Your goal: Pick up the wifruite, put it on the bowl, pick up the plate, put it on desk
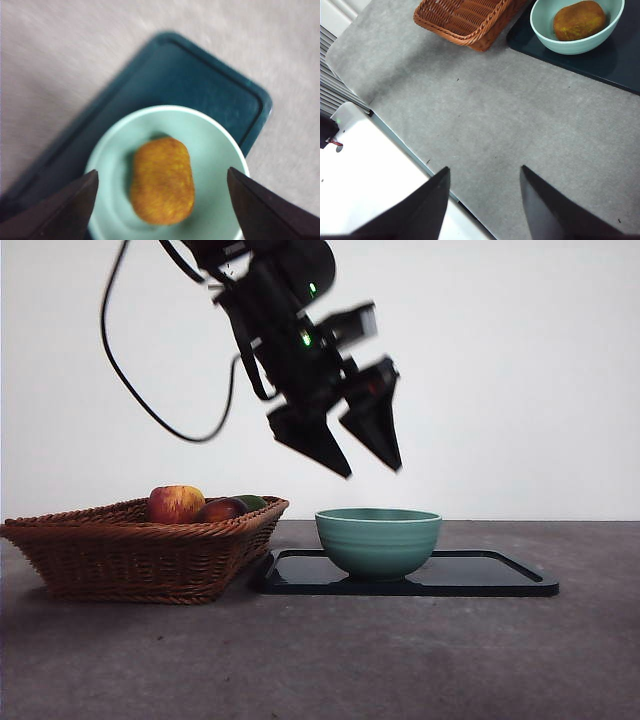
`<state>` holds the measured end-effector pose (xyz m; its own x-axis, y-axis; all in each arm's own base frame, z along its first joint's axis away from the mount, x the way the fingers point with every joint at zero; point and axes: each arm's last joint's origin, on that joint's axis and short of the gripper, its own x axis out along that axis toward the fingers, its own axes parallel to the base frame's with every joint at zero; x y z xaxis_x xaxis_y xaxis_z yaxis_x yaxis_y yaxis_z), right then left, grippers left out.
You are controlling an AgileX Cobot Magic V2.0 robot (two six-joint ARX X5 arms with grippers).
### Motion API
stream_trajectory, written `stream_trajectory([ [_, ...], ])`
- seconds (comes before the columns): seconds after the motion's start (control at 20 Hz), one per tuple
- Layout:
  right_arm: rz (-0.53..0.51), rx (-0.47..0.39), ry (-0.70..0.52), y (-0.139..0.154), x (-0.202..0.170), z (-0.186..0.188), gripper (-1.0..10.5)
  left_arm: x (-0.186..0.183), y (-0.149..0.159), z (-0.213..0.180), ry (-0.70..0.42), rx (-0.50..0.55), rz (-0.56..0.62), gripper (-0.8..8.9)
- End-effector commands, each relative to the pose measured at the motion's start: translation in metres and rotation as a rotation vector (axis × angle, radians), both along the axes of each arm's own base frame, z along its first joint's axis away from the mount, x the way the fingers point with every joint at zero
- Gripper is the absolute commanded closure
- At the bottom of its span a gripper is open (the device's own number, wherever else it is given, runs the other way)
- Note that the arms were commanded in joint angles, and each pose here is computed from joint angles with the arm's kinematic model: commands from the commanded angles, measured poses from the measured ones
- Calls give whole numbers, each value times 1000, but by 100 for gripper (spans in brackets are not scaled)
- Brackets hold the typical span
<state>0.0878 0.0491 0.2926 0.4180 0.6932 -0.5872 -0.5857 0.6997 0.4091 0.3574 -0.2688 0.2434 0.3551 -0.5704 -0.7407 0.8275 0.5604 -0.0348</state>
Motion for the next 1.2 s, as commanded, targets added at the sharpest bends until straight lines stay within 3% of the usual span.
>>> stream_trajectory([
  [0.05,14,0,-15,1,1,2,724,4,-15,-17,-16,33,-37,410],
  [0.65,14,0,-15,1,1,2,724,7,-32,-59,-16,125,-44,413],
  [0.8,15,0,-16,1,1,2,724,7,-33,-59,-18,124,-46,572],
  [1.2,15,0,-16,1,0,2,724,10,-35,-38,-6,108,-20,578],
])
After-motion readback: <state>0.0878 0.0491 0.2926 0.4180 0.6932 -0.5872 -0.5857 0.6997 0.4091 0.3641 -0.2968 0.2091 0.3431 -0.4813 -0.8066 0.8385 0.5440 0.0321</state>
